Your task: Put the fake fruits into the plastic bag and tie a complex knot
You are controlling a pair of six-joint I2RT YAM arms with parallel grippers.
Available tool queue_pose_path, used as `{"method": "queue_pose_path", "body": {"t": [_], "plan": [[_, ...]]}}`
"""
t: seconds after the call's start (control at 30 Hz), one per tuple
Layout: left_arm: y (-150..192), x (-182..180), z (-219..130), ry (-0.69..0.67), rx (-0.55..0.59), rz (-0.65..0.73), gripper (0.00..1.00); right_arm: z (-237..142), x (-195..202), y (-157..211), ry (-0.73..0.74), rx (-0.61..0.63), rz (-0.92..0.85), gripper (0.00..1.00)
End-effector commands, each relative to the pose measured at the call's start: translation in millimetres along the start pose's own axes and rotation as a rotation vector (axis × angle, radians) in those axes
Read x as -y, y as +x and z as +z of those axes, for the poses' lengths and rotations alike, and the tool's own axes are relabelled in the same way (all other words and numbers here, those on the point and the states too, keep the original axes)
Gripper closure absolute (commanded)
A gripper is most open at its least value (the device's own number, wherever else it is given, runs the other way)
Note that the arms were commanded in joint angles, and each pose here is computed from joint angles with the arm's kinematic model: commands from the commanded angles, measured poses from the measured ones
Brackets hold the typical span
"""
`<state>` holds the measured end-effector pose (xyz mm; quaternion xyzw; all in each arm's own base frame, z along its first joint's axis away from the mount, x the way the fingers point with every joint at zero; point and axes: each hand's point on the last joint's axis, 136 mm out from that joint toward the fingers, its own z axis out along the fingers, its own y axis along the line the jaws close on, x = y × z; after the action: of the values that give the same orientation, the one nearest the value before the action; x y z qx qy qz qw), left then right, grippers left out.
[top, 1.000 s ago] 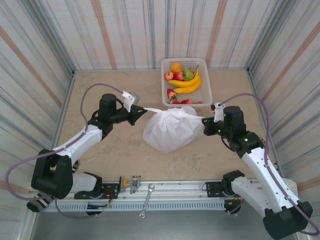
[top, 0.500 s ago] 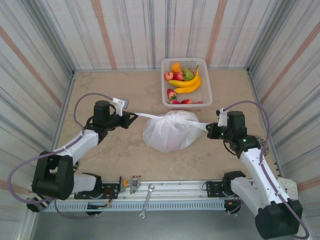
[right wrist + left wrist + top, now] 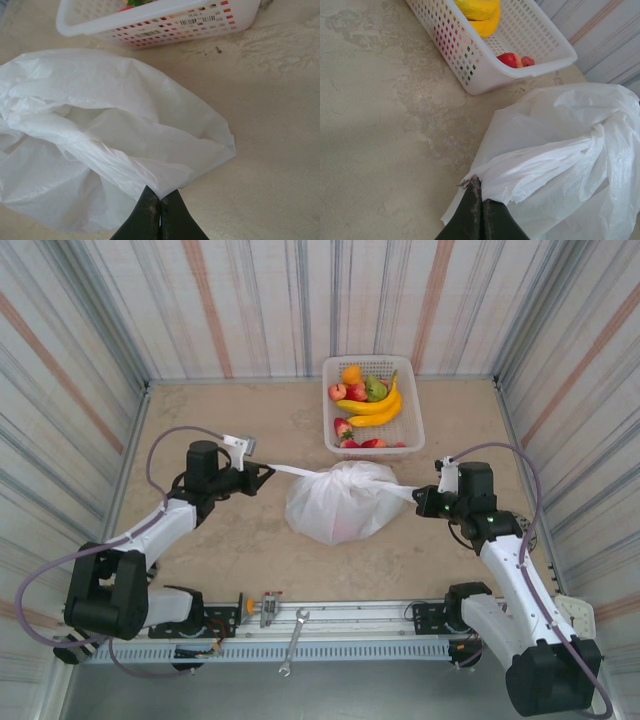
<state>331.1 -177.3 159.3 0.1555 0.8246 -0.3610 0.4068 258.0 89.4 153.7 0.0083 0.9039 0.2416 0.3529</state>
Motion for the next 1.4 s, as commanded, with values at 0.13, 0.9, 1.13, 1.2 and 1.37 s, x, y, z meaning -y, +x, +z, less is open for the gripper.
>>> {"method": "queue_pose_path", "body": {"t": [0.13, 0.9, 1.13, 1.2, 1.37], "plan": [[-26.1, -3.1, -8.8, -0.057, 0.105, 0.069, 0.96, -12.9, -8.0, -13.7, -0.04, 0.027, 0.028, 0.94], [-100.2, -38.6, -165.8, -0.7, 0.48, 0.042, 0.07, -104.7, 25.4, -151.1, 0.242, 0.549, -0.04, 0.01], [-58.0, -93.3, -186.3, -0.999, 0.416, -0.021, 0.01, -76.2, 100.3, -127.5, 0.456, 0.55, 0.114, 0.01], [-45.2, -106.0, -182.1, -1.03, 0.389, -0.038, 0.01, -63.3, 120.0, -115.2, 0.506, 0.534, 0.136, 0.01], [-24.3, -128.0, -164.3, -1.055, 0.316, -0.028, 0.01, -31.2, 153.2, -89.4, 0.552, 0.501, 0.149, 0.01]]}}
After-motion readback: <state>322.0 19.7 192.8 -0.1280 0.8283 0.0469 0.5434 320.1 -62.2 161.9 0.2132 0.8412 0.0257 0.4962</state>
